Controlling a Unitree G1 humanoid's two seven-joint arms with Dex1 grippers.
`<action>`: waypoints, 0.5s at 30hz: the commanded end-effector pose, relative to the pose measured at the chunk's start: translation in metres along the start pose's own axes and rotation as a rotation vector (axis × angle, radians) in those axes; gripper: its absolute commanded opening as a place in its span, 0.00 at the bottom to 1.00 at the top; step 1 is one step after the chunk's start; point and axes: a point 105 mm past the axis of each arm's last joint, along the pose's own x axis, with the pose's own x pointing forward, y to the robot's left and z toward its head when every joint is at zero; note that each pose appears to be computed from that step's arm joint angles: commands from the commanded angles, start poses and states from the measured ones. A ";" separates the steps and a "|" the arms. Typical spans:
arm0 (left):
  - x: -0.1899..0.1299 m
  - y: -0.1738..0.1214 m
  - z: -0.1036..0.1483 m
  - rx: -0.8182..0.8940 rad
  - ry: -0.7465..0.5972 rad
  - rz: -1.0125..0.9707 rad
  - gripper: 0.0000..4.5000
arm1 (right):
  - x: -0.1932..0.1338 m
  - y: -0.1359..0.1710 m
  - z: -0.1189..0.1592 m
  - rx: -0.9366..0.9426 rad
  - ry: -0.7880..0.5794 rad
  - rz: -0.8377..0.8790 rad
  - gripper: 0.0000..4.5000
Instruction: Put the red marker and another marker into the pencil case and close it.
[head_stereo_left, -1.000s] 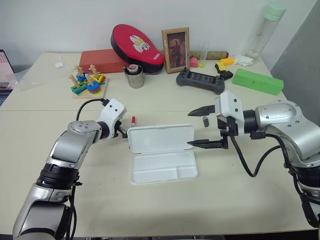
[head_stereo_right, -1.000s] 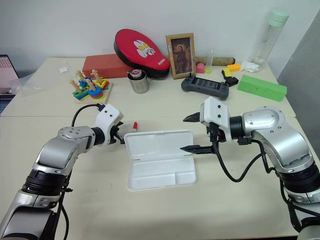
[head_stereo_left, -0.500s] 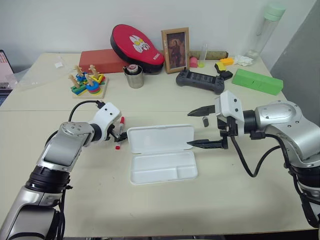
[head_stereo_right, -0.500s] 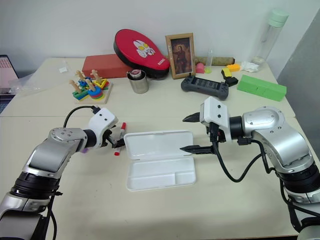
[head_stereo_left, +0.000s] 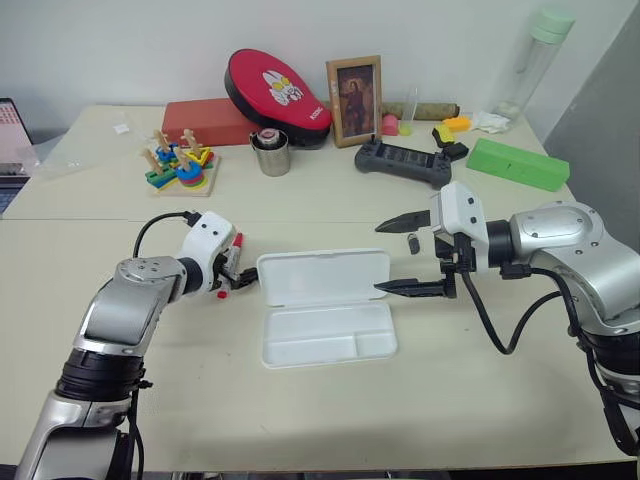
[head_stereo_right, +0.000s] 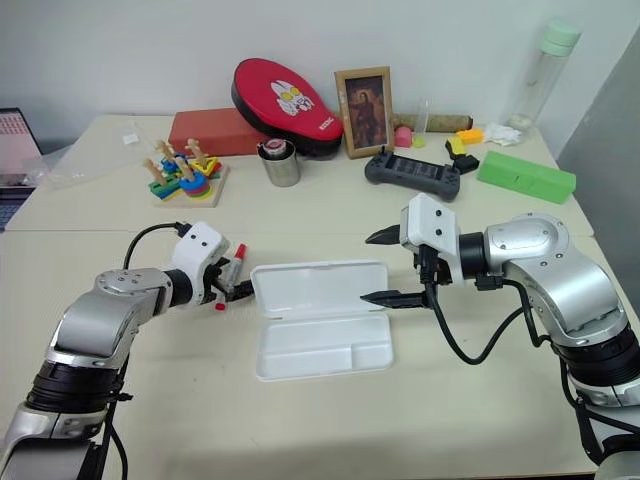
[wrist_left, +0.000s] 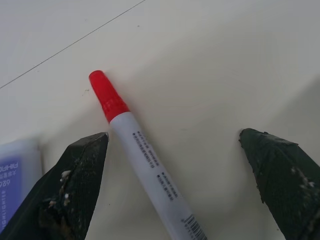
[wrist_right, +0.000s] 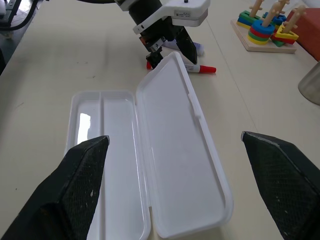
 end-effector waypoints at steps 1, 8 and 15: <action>-0.006 0.000 0.010 -0.061 -0.058 0.038 1.00 | -0.006 -0.002 0.007 -0.033 -0.013 -0.023 0.99; -0.003 -0.001 -0.006 -0.131 -0.010 0.069 1.00 | -0.006 -0.002 0.008 -0.036 -0.015 -0.024 0.99; -0.002 -0.004 -0.017 -0.216 0.015 0.062 0.86 | -0.006 -0.003 0.008 -0.037 -0.017 -0.025 1.00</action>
